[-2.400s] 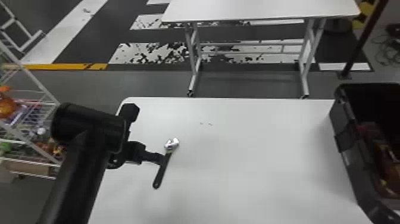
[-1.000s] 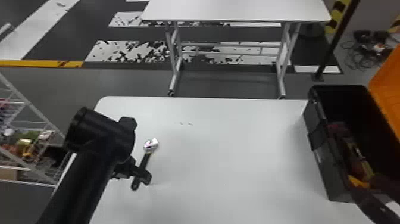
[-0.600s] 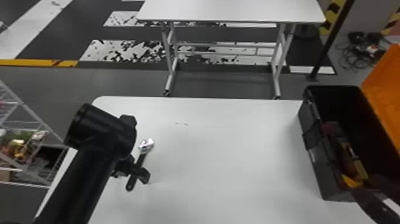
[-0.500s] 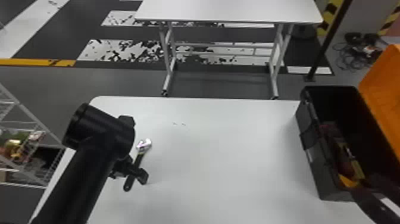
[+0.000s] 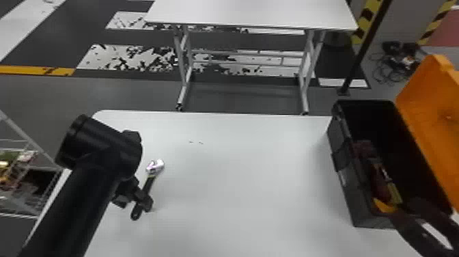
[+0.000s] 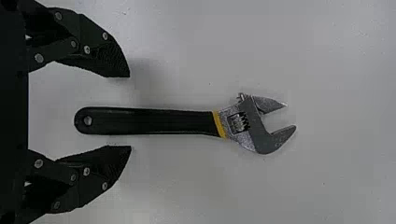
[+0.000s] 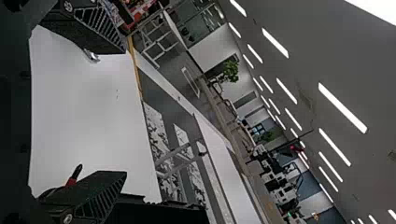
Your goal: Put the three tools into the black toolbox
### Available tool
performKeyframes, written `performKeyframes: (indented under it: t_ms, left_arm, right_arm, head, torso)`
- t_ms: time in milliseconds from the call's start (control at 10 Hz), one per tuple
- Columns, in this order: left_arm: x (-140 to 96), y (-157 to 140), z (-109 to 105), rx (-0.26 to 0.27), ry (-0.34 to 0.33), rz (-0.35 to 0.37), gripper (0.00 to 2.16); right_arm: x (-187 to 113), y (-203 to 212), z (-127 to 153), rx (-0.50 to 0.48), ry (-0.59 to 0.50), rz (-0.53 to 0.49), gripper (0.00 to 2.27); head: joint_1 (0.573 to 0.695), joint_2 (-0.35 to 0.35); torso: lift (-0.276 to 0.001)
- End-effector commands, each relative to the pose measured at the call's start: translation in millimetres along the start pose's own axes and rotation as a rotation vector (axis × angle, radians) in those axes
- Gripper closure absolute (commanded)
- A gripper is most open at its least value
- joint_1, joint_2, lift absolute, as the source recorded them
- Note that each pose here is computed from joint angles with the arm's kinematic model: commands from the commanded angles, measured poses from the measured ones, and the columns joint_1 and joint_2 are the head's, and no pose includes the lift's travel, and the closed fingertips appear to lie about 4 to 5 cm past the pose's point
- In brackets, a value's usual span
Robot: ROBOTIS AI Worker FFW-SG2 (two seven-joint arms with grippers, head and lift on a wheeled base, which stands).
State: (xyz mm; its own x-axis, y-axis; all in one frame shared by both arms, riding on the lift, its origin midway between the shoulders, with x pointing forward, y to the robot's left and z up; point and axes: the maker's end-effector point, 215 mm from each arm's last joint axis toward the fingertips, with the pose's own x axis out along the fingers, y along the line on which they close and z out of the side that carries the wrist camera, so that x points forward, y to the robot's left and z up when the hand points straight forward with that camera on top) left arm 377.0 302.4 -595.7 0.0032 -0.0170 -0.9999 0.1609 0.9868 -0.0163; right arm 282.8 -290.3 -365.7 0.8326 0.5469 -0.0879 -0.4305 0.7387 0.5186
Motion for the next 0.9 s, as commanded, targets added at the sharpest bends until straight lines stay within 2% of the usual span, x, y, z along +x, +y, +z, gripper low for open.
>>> performKeyframes:
  t_ms: [0,100,200,300,600,800]
  left_arm:
    - [0.4,0.8,-1.1,-0.001,0.003,0.003,1.75]
    - [-0.3,-0.5,-0.1,0.002,-0.001,0.001,2.0]
    - [0.3,-2.3,-0.7,0.005,-0.001,0.0,2.02]
    - [0.0,-2.4,-0.2,0.007,-0.002,0.001,2.14]
    - [0.3,-6.6,-3.7,0.033,-0.013,0.016,2.14]
    - [-20.8,-11.2,13.1,0.06,-0.098,0.012,2.14]
  right_arm:
    - [0.7,-1.0,-0.8,0.006,0.002,-0.001,0.08]
    - [0.5,-1.4,-1.3,0.007,0.002,-0.002,0.08]
    - [1.2,-1.3,-2.2,0.011,0.003,-0.001,0.08]
    - [2.1,-1.2,-2.7,0.012,0.001,0.001,0.08]
    - [7.4,-3.8,-6.1,0.015,0.007,0.0,0.08]
    - [10.5,-4.6,-7.6,0.016,0.008,0.003,0.08]
  head:
    - [0.695,0.021]
    - [0.695,0.023]
    - [0.695,0.023]
    - [0.695,0.022]
    - [0.695,0.018]
    - [0.695,0.013]
  torso:
    - [-0.051]
    - [-0.051]
    - [-0.051]
    - [-0.051]
    - [-0.051]
    - [-0.051]
